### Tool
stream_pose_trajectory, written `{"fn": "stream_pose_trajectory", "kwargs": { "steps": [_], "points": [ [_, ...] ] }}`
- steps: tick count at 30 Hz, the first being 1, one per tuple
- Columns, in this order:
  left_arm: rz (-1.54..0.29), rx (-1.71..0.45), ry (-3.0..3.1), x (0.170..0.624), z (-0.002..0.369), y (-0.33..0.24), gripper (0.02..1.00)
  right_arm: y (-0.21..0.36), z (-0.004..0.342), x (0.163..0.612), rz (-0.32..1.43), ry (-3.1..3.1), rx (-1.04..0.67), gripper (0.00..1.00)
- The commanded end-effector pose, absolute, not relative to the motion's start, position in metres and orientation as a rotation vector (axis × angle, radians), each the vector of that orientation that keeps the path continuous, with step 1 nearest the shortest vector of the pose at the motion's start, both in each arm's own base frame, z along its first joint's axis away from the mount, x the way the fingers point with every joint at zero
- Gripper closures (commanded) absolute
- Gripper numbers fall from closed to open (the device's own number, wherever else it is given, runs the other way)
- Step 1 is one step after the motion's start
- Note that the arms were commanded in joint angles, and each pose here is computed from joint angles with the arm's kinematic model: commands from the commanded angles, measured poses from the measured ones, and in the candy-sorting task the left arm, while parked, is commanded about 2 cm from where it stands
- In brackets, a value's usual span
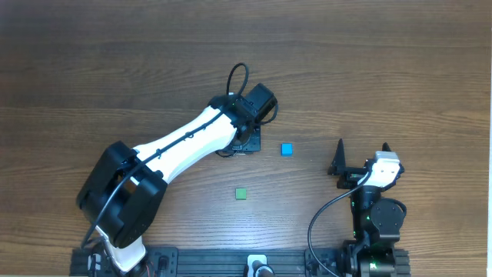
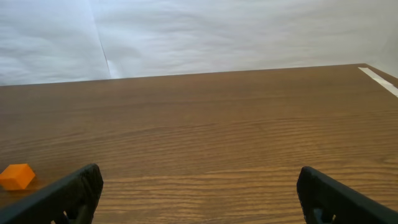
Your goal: Stack Cubes
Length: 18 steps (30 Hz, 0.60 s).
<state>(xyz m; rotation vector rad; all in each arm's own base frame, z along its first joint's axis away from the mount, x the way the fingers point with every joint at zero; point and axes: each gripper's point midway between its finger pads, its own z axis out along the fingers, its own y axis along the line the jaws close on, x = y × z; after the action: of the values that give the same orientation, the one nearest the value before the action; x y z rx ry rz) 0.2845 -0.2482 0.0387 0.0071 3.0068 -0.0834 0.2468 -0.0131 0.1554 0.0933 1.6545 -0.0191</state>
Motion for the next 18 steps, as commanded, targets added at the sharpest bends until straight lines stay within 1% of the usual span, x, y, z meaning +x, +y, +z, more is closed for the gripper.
{"fn": "stream_pose_trajectory", "kwargs": {
  "steps": [1, 18],
  "points": [
    [-0.103, -0.015, 3.014, 0.286, 0.035, -0.255, 0.98, -0.014, 0.154, 0.247, -0.027, 1.655, 0.093, 0.009],
    [-0.09, -0.014, 3.03, 0.286, 0.025, -0.255, 0.98, -0.014, 0.154, 0.247, -0.027, 1.655, 0.093, 0.007]
  ]
}}
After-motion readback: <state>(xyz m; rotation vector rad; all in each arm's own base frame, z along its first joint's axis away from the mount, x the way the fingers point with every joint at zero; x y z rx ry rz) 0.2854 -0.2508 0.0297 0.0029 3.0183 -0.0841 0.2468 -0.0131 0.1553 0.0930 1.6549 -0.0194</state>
